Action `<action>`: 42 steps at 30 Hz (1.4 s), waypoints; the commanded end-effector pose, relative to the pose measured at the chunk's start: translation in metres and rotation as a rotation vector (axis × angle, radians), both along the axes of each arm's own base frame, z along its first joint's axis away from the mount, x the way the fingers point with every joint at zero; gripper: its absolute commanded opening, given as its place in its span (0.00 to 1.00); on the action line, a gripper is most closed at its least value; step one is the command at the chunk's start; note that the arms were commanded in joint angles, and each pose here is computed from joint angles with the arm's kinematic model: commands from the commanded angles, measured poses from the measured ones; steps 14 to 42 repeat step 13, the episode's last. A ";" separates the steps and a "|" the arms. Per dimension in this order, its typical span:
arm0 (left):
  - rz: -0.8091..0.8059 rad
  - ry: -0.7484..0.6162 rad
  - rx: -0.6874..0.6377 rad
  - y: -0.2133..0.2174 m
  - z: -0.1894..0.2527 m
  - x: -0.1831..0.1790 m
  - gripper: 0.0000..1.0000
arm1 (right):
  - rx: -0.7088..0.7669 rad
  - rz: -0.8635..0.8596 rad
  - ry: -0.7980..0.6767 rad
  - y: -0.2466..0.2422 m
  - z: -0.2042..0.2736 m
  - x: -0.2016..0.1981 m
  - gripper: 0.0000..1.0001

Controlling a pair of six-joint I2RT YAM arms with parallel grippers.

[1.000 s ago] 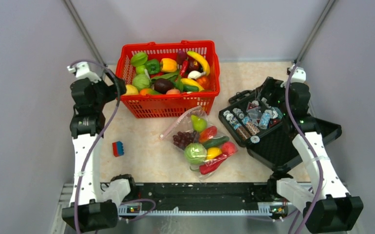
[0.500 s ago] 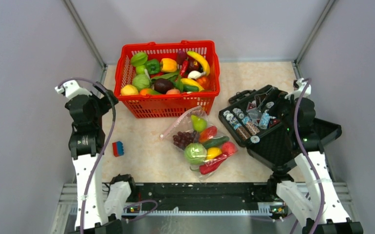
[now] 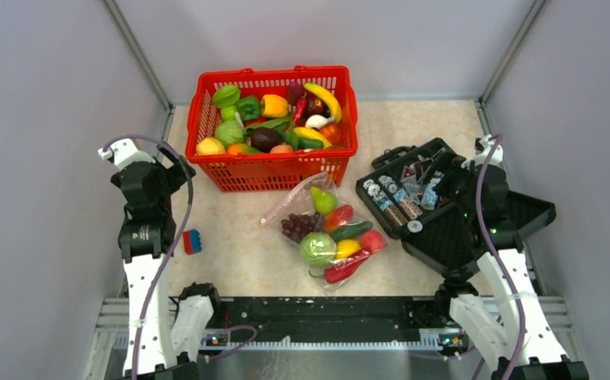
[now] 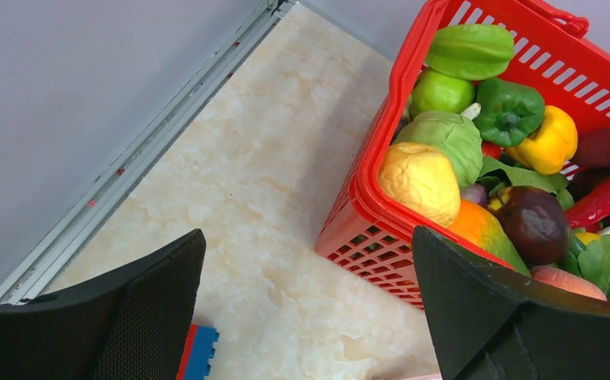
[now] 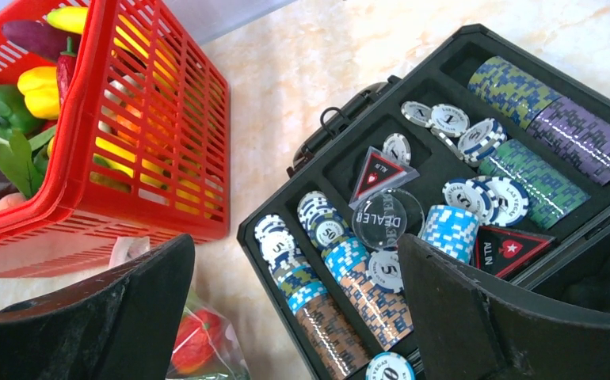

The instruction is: Place the food in the zip-top bag and seal the zipper

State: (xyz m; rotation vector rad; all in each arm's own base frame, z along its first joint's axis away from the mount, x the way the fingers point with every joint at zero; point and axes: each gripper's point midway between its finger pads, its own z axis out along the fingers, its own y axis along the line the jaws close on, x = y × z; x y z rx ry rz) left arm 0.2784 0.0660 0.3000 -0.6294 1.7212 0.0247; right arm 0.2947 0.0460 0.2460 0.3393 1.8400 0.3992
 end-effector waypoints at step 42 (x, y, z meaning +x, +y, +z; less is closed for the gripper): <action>0.028 -0.082 0.038 0.005 0.023 0.000 0.99 | 0.079 0.000 -0.042 0.006 0.013 0.004 0.95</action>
